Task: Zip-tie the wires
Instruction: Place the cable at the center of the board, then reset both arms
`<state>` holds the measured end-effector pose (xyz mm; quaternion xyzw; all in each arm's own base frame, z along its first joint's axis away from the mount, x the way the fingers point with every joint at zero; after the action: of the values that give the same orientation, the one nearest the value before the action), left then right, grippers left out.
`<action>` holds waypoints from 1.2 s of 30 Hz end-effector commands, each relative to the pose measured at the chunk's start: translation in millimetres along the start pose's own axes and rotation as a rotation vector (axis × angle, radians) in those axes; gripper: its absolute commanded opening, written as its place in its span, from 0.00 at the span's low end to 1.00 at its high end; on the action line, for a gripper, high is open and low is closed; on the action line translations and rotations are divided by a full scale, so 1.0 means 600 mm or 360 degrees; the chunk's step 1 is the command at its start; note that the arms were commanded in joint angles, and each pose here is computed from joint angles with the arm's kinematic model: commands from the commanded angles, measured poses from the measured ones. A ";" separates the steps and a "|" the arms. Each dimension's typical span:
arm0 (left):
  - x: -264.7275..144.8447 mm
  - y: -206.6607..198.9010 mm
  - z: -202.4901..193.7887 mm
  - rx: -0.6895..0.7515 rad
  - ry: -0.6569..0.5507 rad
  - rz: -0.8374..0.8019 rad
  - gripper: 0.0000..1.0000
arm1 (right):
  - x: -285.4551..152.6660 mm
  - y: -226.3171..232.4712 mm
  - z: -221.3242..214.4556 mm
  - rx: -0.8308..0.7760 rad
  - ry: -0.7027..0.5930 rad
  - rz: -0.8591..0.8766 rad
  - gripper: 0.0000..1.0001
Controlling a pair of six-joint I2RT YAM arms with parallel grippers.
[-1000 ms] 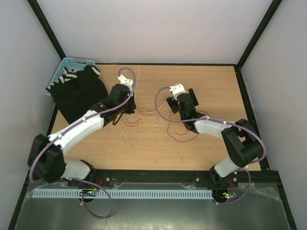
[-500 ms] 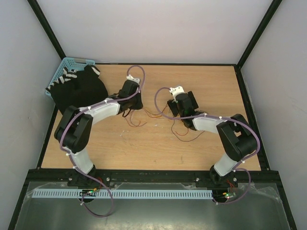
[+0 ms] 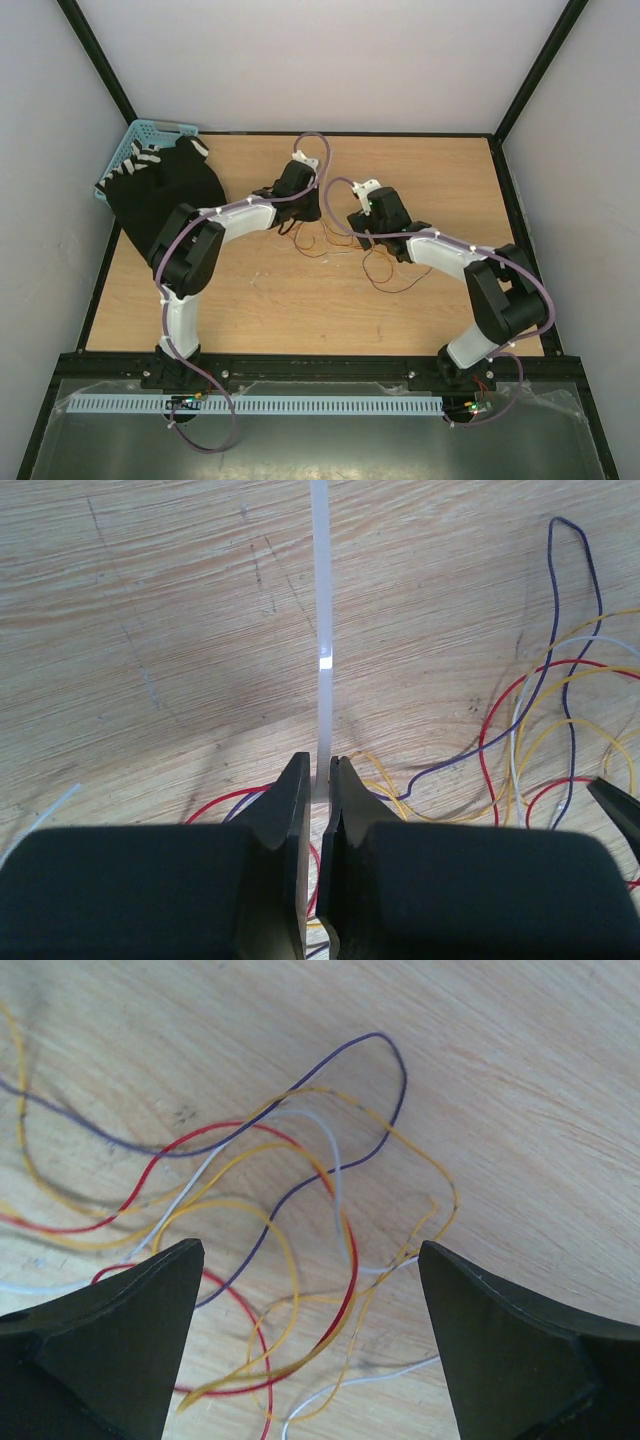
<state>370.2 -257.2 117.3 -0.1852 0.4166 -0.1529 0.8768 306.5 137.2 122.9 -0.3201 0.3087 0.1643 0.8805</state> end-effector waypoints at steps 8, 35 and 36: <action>-0.031 -0.020 0.044 0.0091 -0.0119 -0.0087 0.34 | -0.073 0.016 0.010 -0.0053 0.0035 0.0541 0.99; -0.383 0.199 0.075 -0.0148 -0.0989 0.0231 0.99 | -0.117 -0.134 -0.026 0.0751 -0.0554 -0.0429 0.99; -0.385 0.211 0.071 -0.0132 -0.1016 0.0302 0.99 | -0.109 -0.133 -0.041 0.0741 -0.0553 -0.0484 0.99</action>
<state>280.8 -61.1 239.4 -0.2517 0.1902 -0.0375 0.9482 276.5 71.8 196.0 -0.1339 0.1900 0.0881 0.9686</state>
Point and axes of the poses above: each gripper's point midway between its finger pads, its own x axis out along the fingers, its own y axis along the line the jaws close on, z = x × y, the point moved 9 cm from there along -x, back along the fingers, and after that the axes turned 15 degrees about -x, right-handed, at the moved point
